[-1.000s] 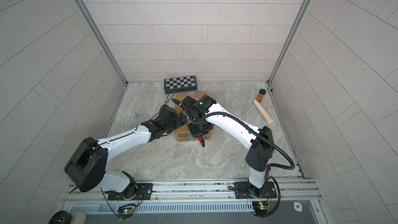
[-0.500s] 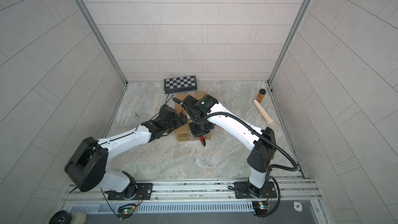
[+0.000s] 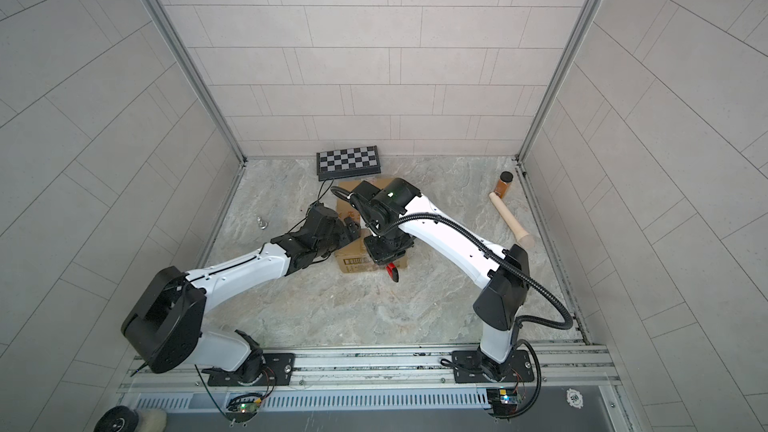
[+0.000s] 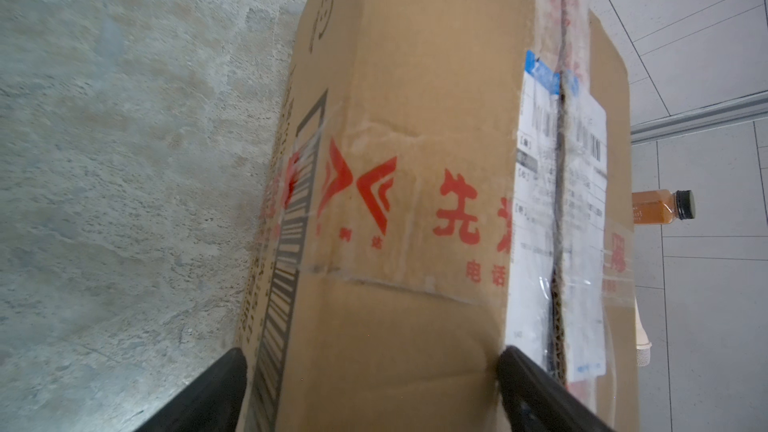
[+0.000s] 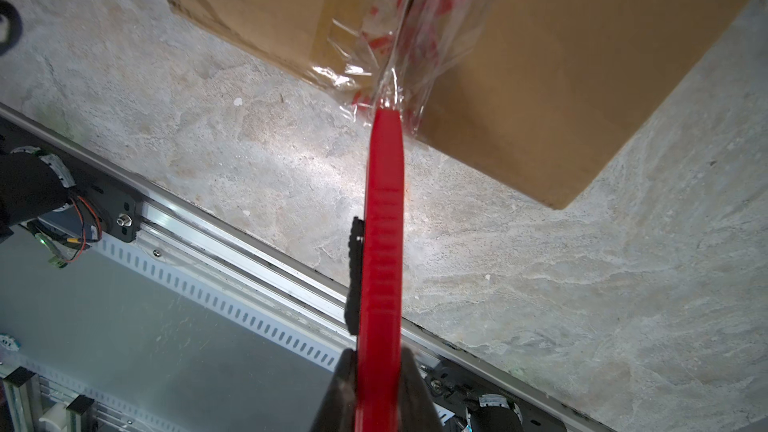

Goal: Unpack the express box

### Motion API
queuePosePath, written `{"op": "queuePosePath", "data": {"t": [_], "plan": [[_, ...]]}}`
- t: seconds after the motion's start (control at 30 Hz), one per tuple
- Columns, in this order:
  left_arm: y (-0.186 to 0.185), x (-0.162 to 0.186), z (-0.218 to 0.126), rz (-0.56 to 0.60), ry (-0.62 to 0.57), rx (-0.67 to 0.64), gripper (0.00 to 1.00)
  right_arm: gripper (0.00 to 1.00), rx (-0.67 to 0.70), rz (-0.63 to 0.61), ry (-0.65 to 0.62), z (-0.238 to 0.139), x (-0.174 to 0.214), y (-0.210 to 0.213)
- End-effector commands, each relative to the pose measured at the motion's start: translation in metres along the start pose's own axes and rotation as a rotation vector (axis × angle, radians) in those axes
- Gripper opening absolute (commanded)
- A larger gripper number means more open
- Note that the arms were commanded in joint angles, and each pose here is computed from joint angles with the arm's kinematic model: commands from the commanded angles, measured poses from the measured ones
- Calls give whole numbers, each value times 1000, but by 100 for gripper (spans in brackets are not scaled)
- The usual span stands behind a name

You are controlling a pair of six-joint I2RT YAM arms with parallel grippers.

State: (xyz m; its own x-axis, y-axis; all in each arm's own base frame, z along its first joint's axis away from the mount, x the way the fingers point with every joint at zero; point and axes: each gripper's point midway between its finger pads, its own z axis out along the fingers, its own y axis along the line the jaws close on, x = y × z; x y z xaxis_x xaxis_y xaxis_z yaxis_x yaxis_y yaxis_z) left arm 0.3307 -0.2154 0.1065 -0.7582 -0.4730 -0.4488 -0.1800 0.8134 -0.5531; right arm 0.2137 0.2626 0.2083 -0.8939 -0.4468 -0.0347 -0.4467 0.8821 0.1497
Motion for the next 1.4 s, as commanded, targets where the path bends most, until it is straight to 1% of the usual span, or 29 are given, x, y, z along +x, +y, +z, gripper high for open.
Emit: {"op": "queuePosePath", "data": {"t": [0.0,0.1,0.23,0.47,0.63,0.77,0.83,1.07,1.2,1.37], "plan": [[36,48,-3,62,160,-102,97,0,-76,-111,30,4,-6,19],[19,48,-8,50,151,-27,97,0,-51,-127,18,6,-16,14],[3,61,-10,18,164,52,97,0,-4,-147,8,4,-20,4],[-9,84,-13,-21,197,108,97,0,142,-177,19,-12,-4,-30],[-23,93,-15,-17,215,137,97,0,196,-189,23,-21,5,-43],[-24,78,-25,34,182,110,97,0,224,-194,23,-22,9,-49],[-24,64,-32,76,159,88,97,0,232,-199,19,-23,9,-51],[-18,16,-51,161,61,31,99,0,250,-210,30,-19,8,-53],[-13,4,-42,187,47,-14,100,0,246,-208,32,-17,7,-52],[-4,9,-21,204,79,-81,99,0,231,-202,41,-9,4,-48]]}}
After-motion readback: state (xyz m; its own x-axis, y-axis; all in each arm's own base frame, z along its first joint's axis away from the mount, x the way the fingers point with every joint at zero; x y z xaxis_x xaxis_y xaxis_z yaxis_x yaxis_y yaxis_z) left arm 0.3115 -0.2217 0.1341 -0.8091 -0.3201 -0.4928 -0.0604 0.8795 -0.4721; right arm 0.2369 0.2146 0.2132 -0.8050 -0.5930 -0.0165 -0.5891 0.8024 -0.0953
